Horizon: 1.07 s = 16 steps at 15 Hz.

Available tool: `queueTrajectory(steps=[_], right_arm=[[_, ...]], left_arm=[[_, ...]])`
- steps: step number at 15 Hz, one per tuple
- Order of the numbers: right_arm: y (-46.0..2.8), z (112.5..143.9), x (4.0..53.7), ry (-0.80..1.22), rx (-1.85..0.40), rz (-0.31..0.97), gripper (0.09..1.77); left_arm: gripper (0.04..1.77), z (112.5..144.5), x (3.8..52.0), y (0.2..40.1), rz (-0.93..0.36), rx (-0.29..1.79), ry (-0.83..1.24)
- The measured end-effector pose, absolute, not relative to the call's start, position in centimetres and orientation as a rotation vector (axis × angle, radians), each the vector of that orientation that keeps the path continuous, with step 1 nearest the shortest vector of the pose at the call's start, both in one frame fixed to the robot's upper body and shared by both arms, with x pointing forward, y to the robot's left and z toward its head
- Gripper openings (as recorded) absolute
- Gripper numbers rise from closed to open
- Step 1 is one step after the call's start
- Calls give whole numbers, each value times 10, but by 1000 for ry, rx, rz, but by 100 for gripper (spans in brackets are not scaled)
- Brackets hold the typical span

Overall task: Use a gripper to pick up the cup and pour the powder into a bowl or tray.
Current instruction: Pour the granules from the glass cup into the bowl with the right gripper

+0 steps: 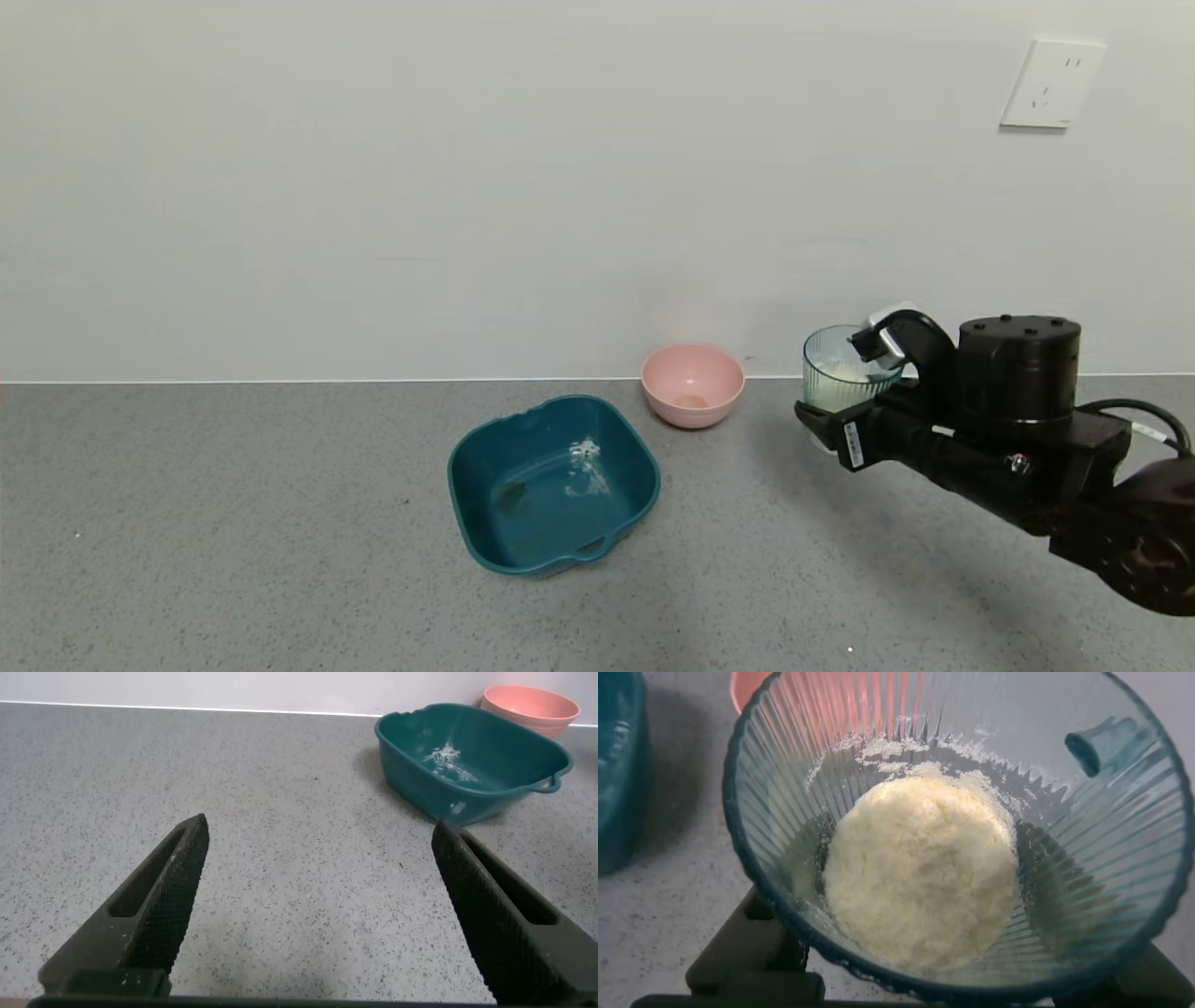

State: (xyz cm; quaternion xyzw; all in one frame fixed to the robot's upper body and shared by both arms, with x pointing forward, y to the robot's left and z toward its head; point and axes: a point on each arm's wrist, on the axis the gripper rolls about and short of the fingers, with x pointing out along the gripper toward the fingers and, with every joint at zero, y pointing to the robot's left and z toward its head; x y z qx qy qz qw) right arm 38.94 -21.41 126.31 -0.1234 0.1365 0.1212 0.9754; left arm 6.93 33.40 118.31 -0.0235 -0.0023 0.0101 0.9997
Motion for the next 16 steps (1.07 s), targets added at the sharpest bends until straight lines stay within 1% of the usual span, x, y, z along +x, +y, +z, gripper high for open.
queueTrajectory(steps=[3, 7, 11, 16], right_arm=[[-208, 1297, 394, 263, -299, 282, 136], [-193, 1319, 399, 279, -371, 331, 136], [-167, 1321, 408, 271, -442, 392, 136], [-139, 1313, 428, 269, -525, 434, 135]], left_arm=[[172, 1183, 69, 334, 21, -47, -5], [172, 1183, 69, 334, 21, -47, -4], [172, 1183, 69, 334, 21, -47, -5], [172, 1183, 69, 334, 21, -47, -4]])
